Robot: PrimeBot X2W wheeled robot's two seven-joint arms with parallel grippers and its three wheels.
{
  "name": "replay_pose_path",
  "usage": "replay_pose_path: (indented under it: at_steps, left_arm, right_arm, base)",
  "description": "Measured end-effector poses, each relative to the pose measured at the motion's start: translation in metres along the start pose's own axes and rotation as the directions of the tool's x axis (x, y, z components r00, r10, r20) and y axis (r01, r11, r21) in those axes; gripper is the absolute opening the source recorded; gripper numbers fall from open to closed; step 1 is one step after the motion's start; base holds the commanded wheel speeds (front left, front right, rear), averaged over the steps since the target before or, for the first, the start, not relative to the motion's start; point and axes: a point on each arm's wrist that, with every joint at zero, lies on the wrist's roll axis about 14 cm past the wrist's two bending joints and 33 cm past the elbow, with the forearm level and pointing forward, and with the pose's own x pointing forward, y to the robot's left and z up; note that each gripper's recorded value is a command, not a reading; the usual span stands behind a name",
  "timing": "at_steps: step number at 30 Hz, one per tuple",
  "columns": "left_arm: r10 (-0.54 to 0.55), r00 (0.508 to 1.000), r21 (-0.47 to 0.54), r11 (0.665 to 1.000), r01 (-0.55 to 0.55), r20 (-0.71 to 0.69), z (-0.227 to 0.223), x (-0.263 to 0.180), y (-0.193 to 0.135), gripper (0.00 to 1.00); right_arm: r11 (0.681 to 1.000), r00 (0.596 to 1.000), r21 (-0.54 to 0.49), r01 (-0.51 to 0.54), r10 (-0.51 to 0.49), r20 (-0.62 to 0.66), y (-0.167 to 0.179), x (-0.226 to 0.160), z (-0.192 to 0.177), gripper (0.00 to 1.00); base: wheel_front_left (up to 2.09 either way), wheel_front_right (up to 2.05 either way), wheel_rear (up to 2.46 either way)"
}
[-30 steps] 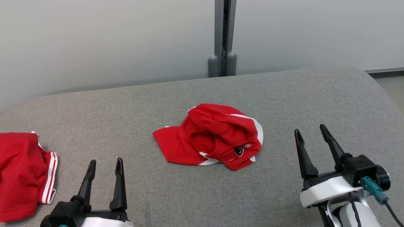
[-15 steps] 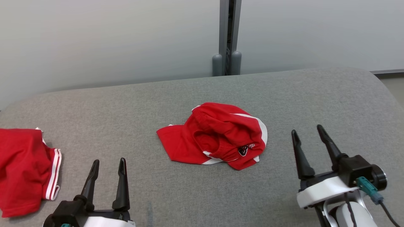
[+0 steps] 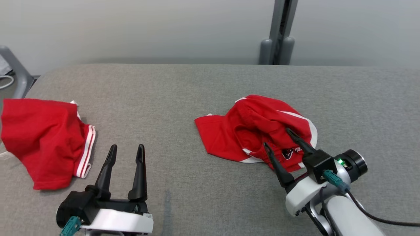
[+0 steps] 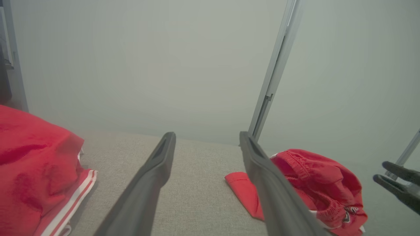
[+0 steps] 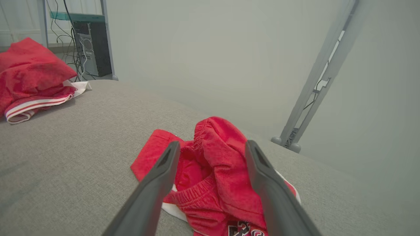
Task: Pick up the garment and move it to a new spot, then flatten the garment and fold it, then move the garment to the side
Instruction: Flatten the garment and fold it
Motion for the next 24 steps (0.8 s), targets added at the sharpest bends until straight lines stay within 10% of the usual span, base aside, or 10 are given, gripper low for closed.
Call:
replay_pose_path:
  at_steps: [10, 22, 24]
  left_arm:
    - [0.055, 0.998, 0.026, 0.998, -0.056, 0.021, 0.009, -0.003, 0.017, 1.00]
    - [0.087, 0.996, 0.017, 0.996, -0.087, 0.008, 0.006, -0.007, 0.023, 1.00]
    - [0.088, 0.996, 0.017, 0.996, -0.088, 0.008, 0.006, -0.007, 0.024, 1.00]
  right_arm:
    - [0.960, 0.933, -0.080, -0.270, 0.240, -0.266, 0.043, 0.029, -0.060, 1.00]
    - [0.934, 0.847, -0.134, -0.332, 0.233, -0.478, 0.032, 0.035, -0.102, 1.00]
    - [0.934, 0.843, -0.131, -0.331, 0.231, -0.486, 0.032, 0.034, -0.104, 0.35]
  base:
    - [0.00, 0.00, 0.00]
    - [0.00, 0.00, 0.00]
    - [0.00, 0.00, 0.00]
